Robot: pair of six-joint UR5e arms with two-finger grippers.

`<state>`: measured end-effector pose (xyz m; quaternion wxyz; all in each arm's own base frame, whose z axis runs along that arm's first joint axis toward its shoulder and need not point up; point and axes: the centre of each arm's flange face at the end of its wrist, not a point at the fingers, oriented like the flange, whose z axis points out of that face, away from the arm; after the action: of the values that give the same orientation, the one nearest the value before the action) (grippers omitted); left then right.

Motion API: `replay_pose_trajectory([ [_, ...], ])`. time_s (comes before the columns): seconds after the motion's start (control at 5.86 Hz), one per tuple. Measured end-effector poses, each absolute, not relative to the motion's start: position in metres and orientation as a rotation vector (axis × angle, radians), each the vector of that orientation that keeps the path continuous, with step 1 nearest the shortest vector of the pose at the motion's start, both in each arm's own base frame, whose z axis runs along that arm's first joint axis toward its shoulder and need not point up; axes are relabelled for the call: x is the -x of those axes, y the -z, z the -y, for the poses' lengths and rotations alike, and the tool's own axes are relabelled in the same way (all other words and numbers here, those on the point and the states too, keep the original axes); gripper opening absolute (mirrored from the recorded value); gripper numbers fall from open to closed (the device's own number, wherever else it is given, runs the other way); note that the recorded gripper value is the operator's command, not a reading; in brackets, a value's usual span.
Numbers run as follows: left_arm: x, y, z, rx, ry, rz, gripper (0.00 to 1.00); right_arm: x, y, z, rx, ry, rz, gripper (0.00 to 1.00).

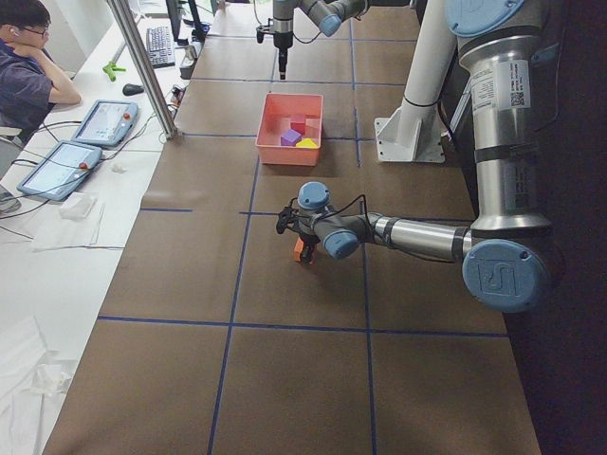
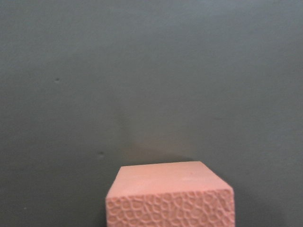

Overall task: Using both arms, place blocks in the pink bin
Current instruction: 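Grasp the orange cube with the left gripper and lift it, then carry the orange cube into the pink bin and release it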

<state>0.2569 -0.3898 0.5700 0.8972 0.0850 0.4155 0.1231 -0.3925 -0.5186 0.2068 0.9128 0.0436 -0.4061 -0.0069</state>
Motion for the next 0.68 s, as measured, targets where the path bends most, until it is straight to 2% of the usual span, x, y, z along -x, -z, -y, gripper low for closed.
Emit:
replay_pose_trajectory([
  [0.34,-0.27,-0.498,0.412,-0.187,-0.245,-0.864,0.47,0.349,-0.235,0.54,-0.118,0.069,0.822,1.0],
  [0.68,-0.302,-0.365,0.45,-0.142,-0.198,-0.836,0.47,0.288,-0.288,0.554,-0.151,0.166,0.791,1.0],
])
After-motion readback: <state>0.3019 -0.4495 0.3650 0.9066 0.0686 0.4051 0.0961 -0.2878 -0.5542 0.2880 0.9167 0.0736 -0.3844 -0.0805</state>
